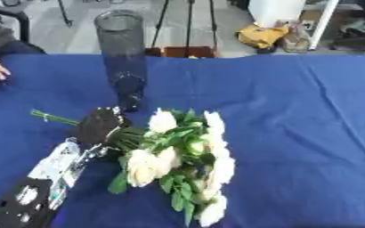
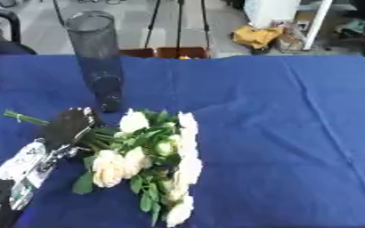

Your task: Arrange flowers into the vase.

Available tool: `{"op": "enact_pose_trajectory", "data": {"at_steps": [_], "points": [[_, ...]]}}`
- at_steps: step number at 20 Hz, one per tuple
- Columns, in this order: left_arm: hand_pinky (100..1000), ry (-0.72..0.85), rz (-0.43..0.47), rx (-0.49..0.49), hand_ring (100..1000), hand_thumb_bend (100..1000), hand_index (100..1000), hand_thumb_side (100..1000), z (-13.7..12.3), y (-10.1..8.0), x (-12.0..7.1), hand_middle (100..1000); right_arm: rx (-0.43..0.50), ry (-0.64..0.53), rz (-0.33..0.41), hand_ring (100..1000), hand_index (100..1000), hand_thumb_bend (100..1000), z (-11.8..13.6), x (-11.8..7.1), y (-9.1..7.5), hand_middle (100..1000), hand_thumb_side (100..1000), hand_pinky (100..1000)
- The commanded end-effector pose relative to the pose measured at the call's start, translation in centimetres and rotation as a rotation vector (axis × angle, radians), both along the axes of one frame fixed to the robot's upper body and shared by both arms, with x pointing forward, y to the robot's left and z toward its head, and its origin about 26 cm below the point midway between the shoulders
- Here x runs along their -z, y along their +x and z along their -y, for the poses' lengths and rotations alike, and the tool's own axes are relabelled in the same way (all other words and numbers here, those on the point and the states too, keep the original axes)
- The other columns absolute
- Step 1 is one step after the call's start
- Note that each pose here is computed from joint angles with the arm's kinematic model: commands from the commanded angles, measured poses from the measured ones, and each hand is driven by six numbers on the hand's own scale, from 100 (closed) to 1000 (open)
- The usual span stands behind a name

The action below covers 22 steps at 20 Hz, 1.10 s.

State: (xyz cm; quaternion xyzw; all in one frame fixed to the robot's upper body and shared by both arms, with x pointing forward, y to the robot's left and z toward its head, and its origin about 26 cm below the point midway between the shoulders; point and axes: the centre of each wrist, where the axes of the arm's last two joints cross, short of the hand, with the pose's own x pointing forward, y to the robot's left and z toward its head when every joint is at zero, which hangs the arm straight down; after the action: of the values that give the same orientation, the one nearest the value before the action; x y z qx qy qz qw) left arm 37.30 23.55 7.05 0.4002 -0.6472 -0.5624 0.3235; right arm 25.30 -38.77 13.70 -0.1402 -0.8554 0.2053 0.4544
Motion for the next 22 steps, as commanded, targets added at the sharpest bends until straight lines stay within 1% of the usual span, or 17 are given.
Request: {"op": "enact_pose_trajectory", "data": {"at_steps": [1,2,5,10,13,14,15,18,22], "points": [[100,-0.027,0.057,0.005,100,1000,100,327,-0.2,0.2,-1.1,100,-0.006,-0.019,0.027,954,906,294,0.2,-1.0,0.1,588,600,826],[100,-0.047,0.085,0.000,100,1000,100,326,-0.1,0.4,-1.9,100,-0.004,-0.018,0.025,954,906,294,0.2,-1.0,0.0,588,600,826],[100,-0.115,0.184,-0.024,100,1000,100,311,-0.8,0.6,-5.0,100,-0.002,-0.018,0.026,953,906,294,0.2,-1.0,0.0,588,600,826],[100,-0.216,0.302,-0.052,100,1000,100,263,-1.1,0.1,-10.4,100,0.002,-0.018,0.025,953,906,281,0.3,-1.0,0.0,588,602,826],[100,-0.281,0.374,-0.053,100,1000,100,236,-0.8,-0.3,-14.2,100,0.005,-0.017,0.025,953,906,279,0.3,-0.9,0.0,588,602,826],[100,-0.302,0.396,-0.051,100,813,100,399,-0.7,-0.5,-15.4,100,0.005,-0.017,0.025,953,906,278,0.3,-0.9,0.0,588,605,826],[100,-0.324,0.419,-0.047,100,1000,100,221,-0.5,-0.7,-16.6,100,0.006,-0.017,0.025,953,906,280,0.3,-0.9,0.0,588,602,826],[100,-0.381,0.478,-0.029,100,1000,100,202,0.1,-1.2,-20.3,100,0.005,-0.017,0.024,953,906,280,0.4,-0.9,0.0,588,602,826],[100,-0.457,0.530,-0.016,100,1000,100,186,0.5,-1.8,-24.3,100,0.001,-0.019,0.022,953,907,280,0.4,-1.0,0.0,588,601,826]]}}
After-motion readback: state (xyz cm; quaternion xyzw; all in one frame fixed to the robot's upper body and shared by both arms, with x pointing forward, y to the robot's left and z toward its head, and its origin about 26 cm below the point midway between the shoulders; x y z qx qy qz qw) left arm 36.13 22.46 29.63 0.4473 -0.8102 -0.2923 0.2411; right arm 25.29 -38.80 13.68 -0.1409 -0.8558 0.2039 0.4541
